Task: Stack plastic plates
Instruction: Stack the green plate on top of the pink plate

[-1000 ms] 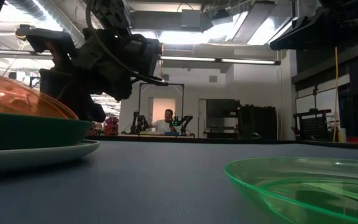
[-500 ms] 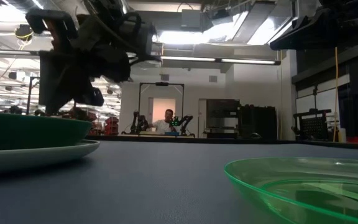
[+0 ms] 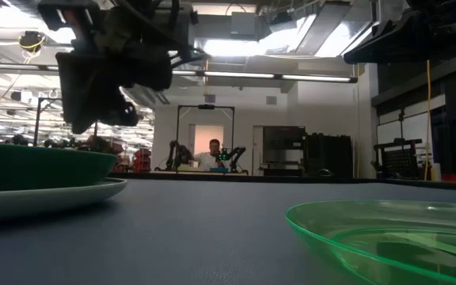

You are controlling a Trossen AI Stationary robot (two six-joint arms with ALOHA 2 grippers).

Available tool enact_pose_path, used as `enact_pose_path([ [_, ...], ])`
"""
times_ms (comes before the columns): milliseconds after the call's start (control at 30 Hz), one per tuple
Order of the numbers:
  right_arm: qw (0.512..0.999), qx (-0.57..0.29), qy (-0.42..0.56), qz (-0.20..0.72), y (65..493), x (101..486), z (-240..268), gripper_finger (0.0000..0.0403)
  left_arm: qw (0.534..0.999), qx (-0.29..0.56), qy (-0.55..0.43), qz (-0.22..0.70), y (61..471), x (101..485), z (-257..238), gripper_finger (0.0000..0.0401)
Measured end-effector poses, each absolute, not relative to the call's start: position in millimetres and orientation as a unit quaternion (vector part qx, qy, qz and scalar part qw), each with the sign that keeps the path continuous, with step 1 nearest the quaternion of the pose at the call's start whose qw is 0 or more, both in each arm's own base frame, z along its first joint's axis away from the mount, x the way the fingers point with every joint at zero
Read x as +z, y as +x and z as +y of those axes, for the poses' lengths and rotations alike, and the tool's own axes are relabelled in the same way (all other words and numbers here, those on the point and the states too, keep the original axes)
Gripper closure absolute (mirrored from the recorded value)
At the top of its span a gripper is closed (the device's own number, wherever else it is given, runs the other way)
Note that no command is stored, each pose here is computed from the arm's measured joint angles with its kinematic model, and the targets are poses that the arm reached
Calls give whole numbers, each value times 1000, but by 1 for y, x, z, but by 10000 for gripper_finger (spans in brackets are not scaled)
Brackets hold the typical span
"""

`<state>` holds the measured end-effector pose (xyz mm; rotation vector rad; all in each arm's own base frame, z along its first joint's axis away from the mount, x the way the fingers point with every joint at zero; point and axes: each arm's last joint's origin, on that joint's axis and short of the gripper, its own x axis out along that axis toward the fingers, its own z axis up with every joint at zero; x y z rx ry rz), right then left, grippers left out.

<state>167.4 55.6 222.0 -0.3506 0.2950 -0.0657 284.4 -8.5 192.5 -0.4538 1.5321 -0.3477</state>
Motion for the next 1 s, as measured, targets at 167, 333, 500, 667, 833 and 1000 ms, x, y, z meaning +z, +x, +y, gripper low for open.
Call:
enact_pose_path([
  [167, 974, -33, -167, 146, 167, 222, 56, 299, 715, -164, -200, 650, 295, 193, -19, 328],
  [333, 981, -8, -131, 141, 168, 222, 57, 299, 754, -171, -196, 603, 308, 196, -29, 328],
  [500, 987, 53, -84, 125, 170, 225, 62, 299, 793, -177, -177, 555, 319, 200, -39, 328],
  [667, 987, 113, -54, 100, 178, 226, 70, 299, 808, -182, -165, 536, 323, 202, -45, 328],
  [833, 979, 136, 4, 150, 194, 222, 79, 299, 813, -160, -159, 537, 323, 201, -48, 328],
  [1000, 963, 147, 29, 225, 217, 215, 90, 299, 818, -145, -142, 538, 322, 201, -51, 328],
])
